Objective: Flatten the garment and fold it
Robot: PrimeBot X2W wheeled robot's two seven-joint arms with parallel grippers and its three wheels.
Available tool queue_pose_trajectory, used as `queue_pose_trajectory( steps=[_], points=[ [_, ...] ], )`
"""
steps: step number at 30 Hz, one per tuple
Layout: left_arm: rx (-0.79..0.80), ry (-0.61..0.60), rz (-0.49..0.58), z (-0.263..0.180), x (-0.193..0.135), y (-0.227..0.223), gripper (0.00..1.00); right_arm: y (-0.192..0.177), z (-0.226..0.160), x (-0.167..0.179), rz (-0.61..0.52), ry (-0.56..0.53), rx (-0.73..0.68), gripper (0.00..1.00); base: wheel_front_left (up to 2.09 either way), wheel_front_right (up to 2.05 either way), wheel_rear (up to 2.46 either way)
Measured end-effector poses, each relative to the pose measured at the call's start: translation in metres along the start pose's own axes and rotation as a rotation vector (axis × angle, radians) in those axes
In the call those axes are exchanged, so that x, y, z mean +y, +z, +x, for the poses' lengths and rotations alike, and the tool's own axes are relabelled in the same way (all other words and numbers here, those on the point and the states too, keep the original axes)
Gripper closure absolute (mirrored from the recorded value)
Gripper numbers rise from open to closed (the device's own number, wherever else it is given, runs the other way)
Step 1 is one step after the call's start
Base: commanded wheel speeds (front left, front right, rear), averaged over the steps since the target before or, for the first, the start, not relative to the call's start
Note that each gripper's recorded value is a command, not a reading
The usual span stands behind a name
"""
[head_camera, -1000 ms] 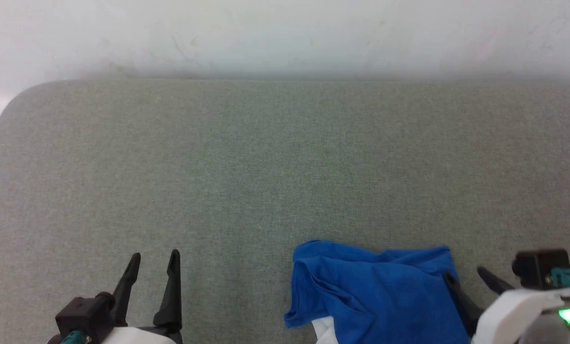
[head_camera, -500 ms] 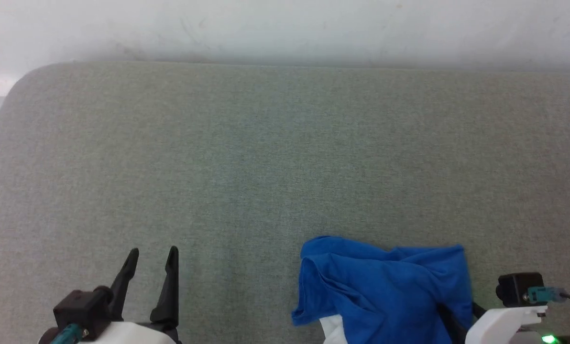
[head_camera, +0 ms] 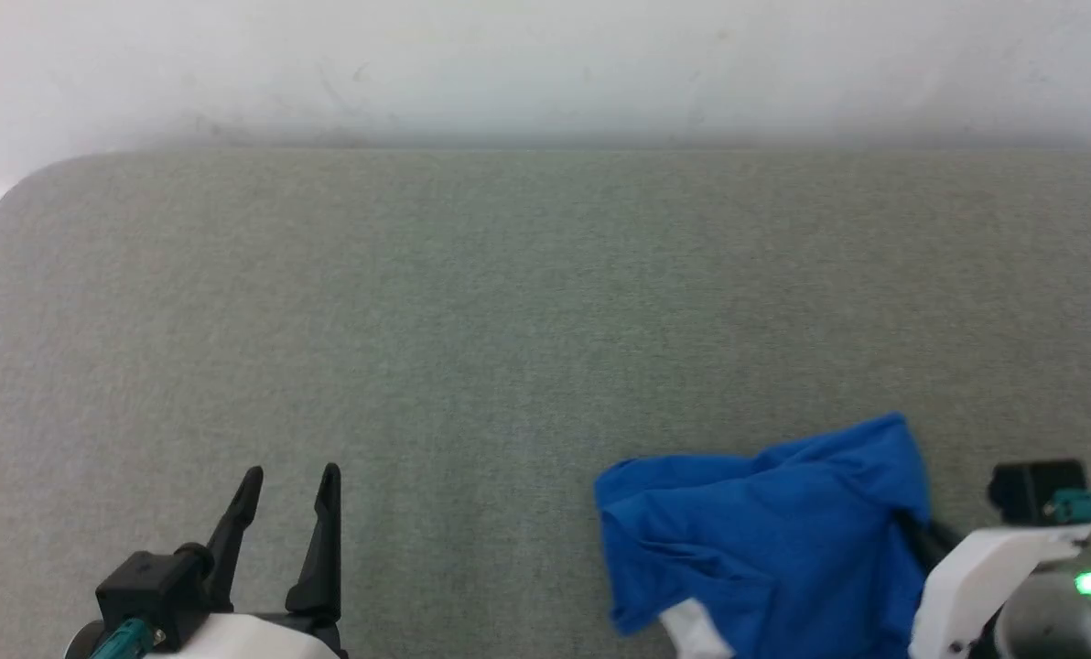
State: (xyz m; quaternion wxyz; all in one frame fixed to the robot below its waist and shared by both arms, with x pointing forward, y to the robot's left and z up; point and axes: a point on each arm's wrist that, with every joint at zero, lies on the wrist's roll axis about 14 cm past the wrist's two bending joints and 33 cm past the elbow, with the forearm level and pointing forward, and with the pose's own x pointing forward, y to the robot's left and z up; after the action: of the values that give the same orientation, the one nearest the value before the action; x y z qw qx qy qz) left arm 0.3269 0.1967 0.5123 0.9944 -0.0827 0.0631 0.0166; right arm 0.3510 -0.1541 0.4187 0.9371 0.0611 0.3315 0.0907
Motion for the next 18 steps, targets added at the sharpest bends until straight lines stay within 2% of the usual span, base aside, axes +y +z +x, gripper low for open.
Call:
queue_pose_trajectory(
  steps=[8,18],
  points=[
    [-0.019,-0.078,-0.001,0.010,-0.022,0.005,0.00,0.054,-0.028,-0.058,-0.113,-0.156,-0.095,1.00,0.00,0.00,0.00],
    [-0.083,-0.142,0.052,0.049,-0.038,0.020,0.00,0.090,-0.036,-0.140,-0.228,-0.368,-0.071,1.00,0.00,0.00,0.00]
  ],
)
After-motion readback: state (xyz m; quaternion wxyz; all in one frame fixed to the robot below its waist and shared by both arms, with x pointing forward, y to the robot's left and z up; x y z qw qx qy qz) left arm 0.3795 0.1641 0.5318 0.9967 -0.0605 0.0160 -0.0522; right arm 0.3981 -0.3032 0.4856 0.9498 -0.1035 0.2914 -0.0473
